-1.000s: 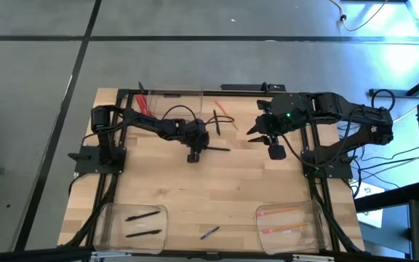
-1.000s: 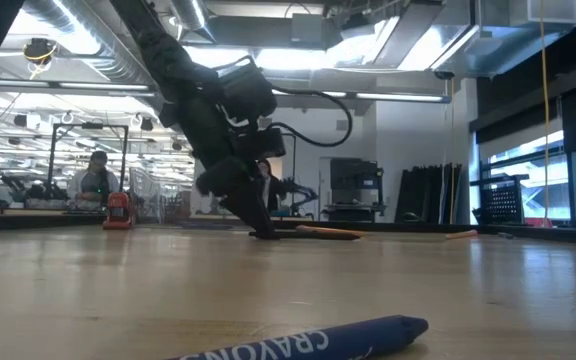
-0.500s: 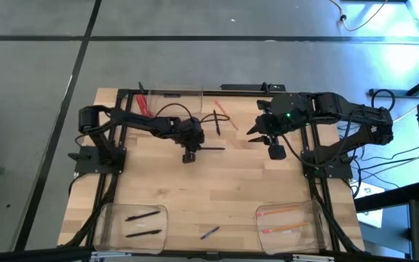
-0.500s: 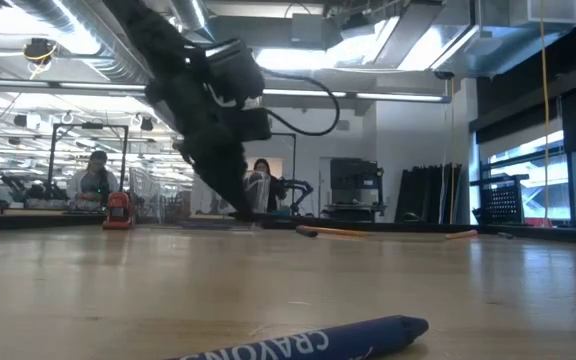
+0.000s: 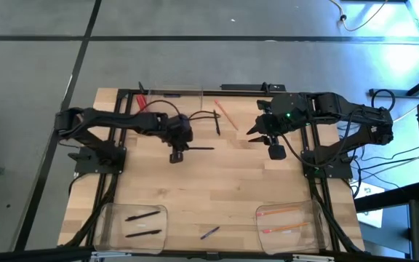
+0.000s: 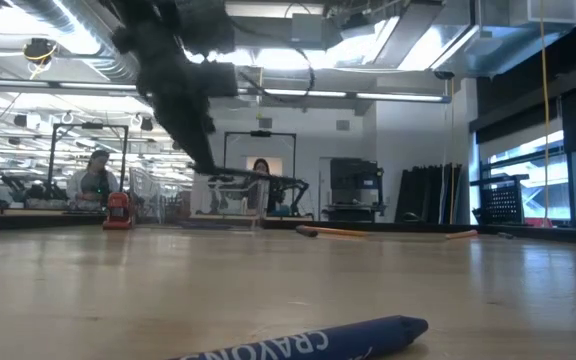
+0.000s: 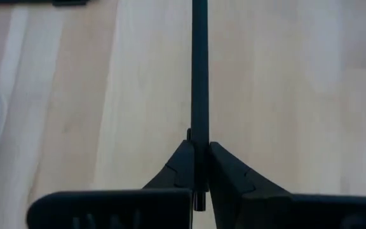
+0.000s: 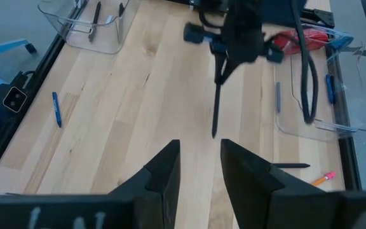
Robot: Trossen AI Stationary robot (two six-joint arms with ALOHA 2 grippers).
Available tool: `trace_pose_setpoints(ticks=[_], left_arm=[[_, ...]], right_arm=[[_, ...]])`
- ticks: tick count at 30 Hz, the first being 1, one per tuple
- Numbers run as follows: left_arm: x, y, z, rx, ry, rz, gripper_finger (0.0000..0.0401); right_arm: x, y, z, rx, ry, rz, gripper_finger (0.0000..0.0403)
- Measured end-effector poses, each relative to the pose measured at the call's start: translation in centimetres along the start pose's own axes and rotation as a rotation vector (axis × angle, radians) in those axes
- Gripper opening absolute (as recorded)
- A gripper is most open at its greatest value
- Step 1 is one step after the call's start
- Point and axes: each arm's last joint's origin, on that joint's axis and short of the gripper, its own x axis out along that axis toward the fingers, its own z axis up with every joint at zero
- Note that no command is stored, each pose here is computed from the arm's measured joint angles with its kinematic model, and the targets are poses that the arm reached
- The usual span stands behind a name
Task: Sort crayons/erasers/pens/pencils in bins
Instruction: Put the black pen into the bottom left transparent bin
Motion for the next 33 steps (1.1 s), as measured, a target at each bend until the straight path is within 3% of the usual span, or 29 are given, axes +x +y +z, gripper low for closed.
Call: trace_pose_setpoints(ticks=[7,18,23,28,33], left_arm=[[-4.2,-2.3,-1.1,-0.045,-0.012,-0.035,0.0012],[-9.6,-5.7,-4.8,-0.163,0.073,-0.105,0.0012],[-11.7,-7.0,-6.5,-0.253,0.102,-0.176,0.0012],[-13.2,-8.4,-7.5,-0.267,0.091,-0.263,0.0012],[-13.8,-9.9,-8.3,-0.329,0.171,-0.382,0.0012]], right_arm=[[0.0,0.0,0.0,-0.002,0.0,0.0,0.0115],[0.0,0.0,0.0,-0.026,-0.001,0.0,0.0115],[0.0,0.0,0.0,-0.026,-0.003,-0.001,0.0115],[0.0,0.0,0.1,-0.025,-0.005,-0.001,0.0115],[0.0,0.0,0.1,-0.024,-0.007,-0.002,0.0115]])
